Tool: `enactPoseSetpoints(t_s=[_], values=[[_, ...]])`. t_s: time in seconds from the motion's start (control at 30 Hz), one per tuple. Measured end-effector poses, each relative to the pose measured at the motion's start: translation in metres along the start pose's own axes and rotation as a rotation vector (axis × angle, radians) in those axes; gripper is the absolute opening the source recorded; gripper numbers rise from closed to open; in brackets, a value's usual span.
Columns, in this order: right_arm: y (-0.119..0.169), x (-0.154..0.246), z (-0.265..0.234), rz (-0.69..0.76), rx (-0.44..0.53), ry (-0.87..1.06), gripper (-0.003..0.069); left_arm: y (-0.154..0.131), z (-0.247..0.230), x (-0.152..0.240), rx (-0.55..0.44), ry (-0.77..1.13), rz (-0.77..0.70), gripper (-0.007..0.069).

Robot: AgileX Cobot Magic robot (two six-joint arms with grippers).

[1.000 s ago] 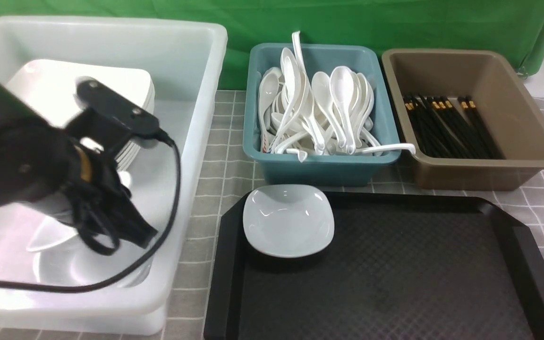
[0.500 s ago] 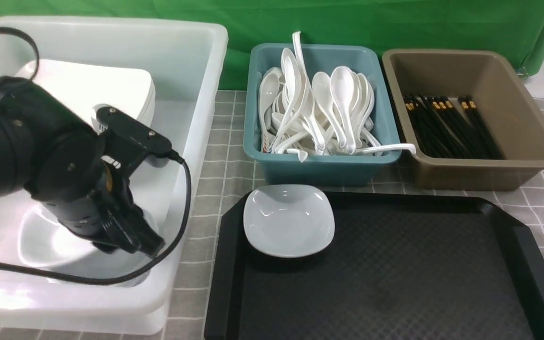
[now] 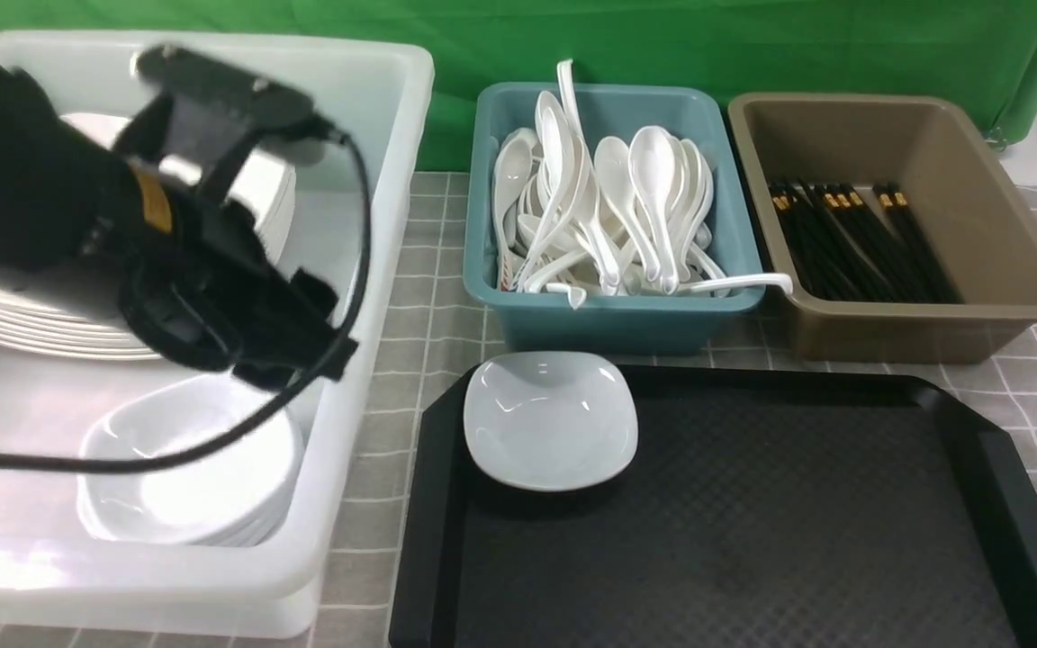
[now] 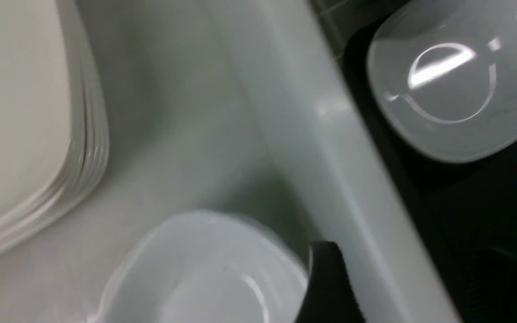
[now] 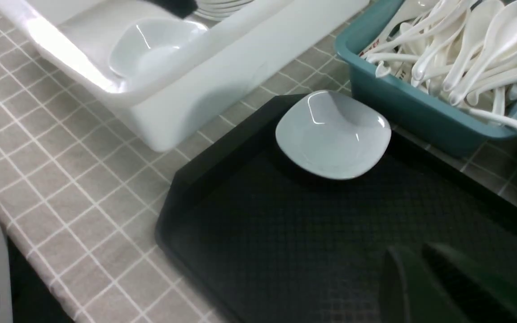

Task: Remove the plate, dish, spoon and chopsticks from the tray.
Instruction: Use the left arm to grab a small plate from the dinner plate

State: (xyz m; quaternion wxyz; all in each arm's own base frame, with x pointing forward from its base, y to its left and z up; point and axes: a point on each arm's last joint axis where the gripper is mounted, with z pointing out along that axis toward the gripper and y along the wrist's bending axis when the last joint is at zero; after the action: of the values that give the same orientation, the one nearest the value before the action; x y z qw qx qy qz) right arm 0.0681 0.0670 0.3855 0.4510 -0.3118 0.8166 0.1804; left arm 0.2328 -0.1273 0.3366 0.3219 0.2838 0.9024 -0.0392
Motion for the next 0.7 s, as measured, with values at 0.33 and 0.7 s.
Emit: enactPoseSetpoints(t_s=[0.33,0.7], values=[[-0.022,0.021,-0.023,0.034,0.195,0.093,0.008,-0.112,0.059,-0.03,0.25,-0.027,0.333,0.0046],[-0.026,0.04,-0.05,0.092,0.178,0.081,0.0083,-0.148,0.186,-0.049,0.16,0.129,0.287,0.0459]])
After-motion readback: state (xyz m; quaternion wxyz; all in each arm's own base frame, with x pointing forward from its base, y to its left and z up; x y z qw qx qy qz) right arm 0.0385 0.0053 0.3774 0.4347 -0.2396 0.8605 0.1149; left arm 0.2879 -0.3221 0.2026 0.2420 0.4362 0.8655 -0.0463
